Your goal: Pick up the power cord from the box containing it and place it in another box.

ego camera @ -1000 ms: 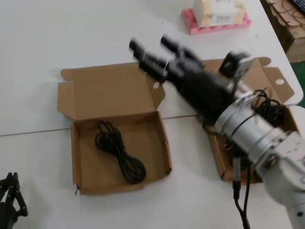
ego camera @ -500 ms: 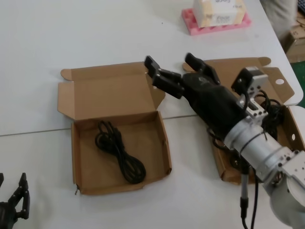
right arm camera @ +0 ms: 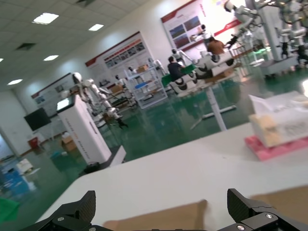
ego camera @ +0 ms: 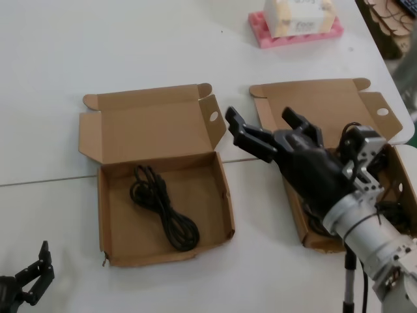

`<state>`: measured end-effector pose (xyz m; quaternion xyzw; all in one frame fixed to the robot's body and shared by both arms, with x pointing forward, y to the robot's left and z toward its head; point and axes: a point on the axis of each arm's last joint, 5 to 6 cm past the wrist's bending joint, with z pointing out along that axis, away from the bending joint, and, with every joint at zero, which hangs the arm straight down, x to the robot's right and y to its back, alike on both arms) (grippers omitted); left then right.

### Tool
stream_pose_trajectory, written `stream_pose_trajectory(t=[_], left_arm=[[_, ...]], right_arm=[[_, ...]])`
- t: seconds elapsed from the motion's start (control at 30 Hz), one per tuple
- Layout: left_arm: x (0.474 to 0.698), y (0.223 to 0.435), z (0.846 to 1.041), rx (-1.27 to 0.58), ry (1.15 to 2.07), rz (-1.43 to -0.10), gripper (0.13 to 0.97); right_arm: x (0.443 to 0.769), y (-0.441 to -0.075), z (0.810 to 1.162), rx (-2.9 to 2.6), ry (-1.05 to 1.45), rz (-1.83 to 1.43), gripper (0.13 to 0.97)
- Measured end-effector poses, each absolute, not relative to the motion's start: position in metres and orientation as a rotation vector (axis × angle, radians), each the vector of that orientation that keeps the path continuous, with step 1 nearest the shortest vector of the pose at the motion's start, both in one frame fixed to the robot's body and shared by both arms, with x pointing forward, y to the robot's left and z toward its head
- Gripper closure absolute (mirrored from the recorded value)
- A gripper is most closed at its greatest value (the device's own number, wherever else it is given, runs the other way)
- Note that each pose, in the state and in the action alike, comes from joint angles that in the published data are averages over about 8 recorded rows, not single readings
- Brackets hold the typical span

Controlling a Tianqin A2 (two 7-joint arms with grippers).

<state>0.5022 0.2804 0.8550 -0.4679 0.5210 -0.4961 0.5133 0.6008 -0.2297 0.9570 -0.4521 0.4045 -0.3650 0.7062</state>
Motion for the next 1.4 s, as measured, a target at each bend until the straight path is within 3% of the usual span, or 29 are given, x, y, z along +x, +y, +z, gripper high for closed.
stream_pose_trajectory(t=[0.17,0.43,0.73,1.03,1.4], left_arm=[[0.502,0.28,0.855,-1.125,1.253,-1.193,0.475],[0.502,0.28,0.855,-1.125,1.253,-1.193,0.296],[0.502,0.28,0.855,-1.125,1.253,-1.193,0.181],[0.502,0.28,0.855,-1.125,1.253,-1.193,0.133],[0.502,0.28,0.855,-1.125,1.253,-1.193,0.132]], right_arm=[[0.593,-0.235,0.945,-0.996,0.943,-0.818,0.135],[0.58,-0.244,0.926,-0.982,1.014,-0.831,0.13],[0.564,-0.253,0.907,-0.968,1.092,-0.847,0.13],[0.547,-0.262,0.889,-0.956,1.17,-0.864,0.13],[0.524,-0.273,0.868,-0.943,1.264,-0.886,0.13]])
